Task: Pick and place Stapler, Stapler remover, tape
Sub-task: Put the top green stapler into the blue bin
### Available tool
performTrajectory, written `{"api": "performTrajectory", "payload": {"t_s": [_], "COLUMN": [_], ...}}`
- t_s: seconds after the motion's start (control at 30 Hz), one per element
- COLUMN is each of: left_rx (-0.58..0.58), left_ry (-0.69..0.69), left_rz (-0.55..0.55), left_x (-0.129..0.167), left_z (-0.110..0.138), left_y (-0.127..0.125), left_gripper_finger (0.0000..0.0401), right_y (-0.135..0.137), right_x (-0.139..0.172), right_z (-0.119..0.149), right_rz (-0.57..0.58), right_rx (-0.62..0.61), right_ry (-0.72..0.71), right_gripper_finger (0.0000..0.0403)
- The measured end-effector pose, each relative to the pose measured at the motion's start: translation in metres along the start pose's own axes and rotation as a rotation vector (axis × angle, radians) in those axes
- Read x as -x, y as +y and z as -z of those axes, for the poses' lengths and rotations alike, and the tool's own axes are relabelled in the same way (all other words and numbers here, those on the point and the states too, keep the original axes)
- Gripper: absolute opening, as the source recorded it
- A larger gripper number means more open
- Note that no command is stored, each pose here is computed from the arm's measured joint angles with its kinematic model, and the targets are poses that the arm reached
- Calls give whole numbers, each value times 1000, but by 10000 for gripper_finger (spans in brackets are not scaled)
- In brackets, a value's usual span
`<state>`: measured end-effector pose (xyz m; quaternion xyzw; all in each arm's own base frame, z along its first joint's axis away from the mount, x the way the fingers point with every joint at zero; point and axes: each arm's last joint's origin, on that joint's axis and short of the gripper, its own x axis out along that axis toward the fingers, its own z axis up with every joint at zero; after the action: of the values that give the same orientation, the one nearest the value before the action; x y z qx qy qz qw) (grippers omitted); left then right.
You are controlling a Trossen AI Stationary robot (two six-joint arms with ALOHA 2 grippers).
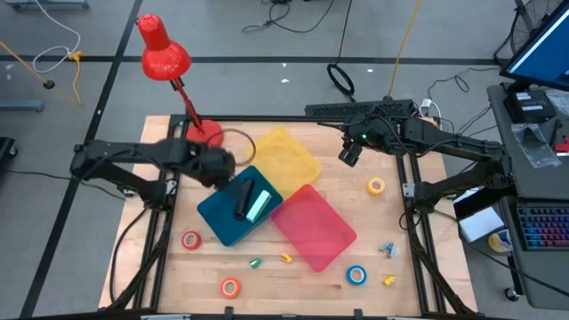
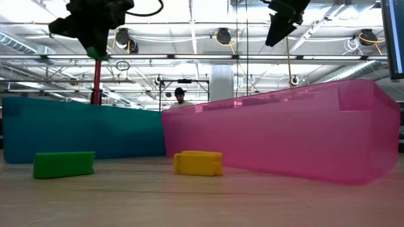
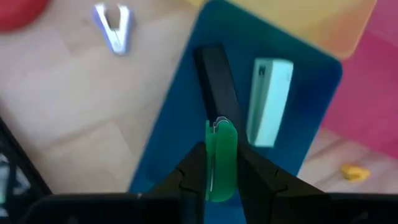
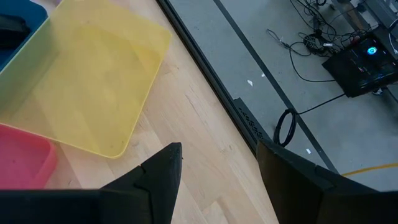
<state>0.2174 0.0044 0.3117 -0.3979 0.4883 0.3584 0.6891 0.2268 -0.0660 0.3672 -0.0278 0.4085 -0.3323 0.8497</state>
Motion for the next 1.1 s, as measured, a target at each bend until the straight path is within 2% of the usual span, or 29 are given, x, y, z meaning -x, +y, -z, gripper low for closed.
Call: {"api": "performTrajectory", "payload": {"t_s": [0.17,0.33,0.57,0.73,0.87,1.1], "left_rx": [-19,-24,31,57,98,118], "left_ry": [76,179,187,170,161,155], "left_rz": [-85,-143,-132,-76,-36,-38], "left_x": [-30,-70,-108,-132,-143,-143], "left_z": [21,44,60,66,69,69], "left_y": [-15,-13,0,9,13,13], "left_gripper_finger": [67,66,74,75,76,85], "right_y": [0,0,0,0,0,0], "right_x": [0,0,0,0,0,0], "right_z": [0,0,0,0,0,0], "right_rz": [0,0,0,0,0,0], "right_rx": [0,0,3,4,4,4], "right_ry": [0,0,0,1,0,1], "right_gripper_finger": [201,201,201,201,201,201]}}
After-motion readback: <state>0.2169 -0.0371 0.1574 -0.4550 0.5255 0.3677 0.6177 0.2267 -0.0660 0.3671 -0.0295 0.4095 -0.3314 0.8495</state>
